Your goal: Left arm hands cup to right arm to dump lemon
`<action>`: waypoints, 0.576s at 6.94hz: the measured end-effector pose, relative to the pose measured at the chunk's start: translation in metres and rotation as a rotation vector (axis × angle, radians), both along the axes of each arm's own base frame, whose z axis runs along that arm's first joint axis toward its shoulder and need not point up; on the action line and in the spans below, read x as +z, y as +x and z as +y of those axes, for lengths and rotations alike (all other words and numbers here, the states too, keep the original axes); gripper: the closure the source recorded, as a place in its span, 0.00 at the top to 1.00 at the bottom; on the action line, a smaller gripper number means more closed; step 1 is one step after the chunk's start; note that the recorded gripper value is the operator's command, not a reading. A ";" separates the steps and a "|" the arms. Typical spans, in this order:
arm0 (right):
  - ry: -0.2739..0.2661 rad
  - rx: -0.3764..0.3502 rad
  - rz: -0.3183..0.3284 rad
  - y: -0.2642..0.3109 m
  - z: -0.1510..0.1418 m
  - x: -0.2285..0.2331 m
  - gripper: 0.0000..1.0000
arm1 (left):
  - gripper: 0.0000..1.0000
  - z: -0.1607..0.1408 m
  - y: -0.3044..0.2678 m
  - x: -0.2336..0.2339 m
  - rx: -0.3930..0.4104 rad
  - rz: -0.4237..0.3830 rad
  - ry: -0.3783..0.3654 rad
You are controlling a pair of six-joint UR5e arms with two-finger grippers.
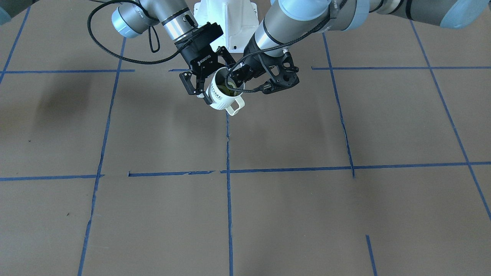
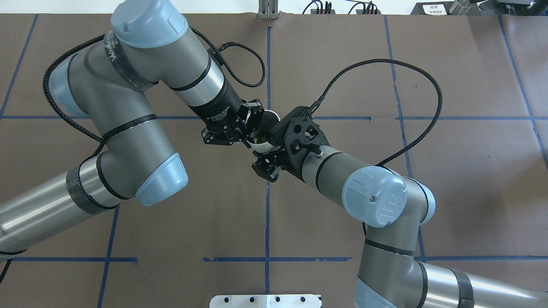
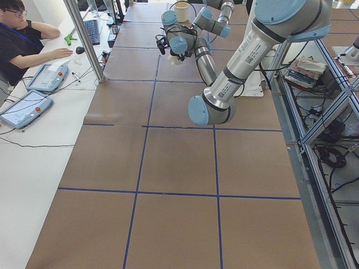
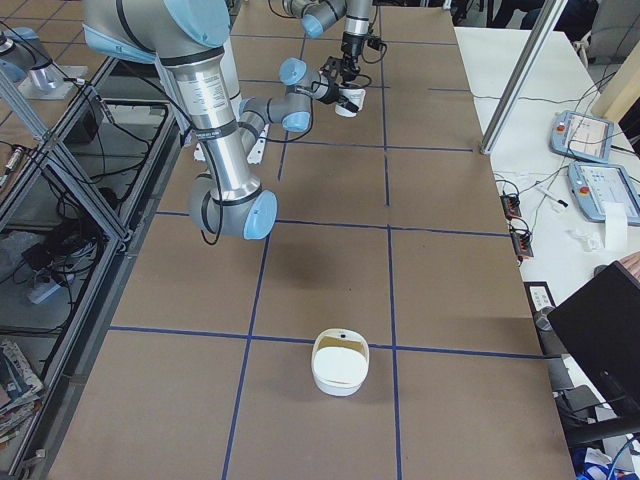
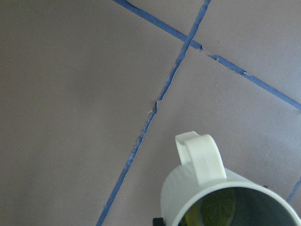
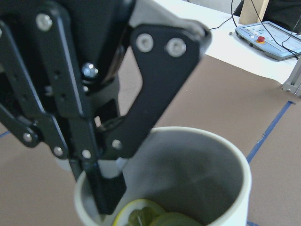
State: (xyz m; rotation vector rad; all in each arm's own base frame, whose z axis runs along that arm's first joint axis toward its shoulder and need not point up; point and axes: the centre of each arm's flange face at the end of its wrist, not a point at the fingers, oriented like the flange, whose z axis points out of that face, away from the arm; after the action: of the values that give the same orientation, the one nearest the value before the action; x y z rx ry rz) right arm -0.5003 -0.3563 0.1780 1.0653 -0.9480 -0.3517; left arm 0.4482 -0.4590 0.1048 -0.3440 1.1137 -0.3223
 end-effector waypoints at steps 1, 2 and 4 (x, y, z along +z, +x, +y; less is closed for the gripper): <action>0.000 0.000 0.001 0.000 0.000 0.000 0.99 | 0.00 0.001 0.000 -0.001 0.003 0.002 0.000; 0.002 0.000 0.003 0.000 0.000 0.001 0.99 | 0.00 0.002 -0.001 -0.001 0.004 0.004 0.000; 0.005 0.001 0.007 0.000 0.000 0.001 0.87 | 0.00 0.002 -0.001 -0.001 0.005 0.005 0.000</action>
State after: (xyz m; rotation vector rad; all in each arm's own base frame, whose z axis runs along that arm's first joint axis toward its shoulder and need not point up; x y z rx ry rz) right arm -0.5003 -0.3563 0.1794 1.0687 -0.9413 -0.3572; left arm 0.4471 -0.4571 0.1037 -0.3478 1.1174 -0.3178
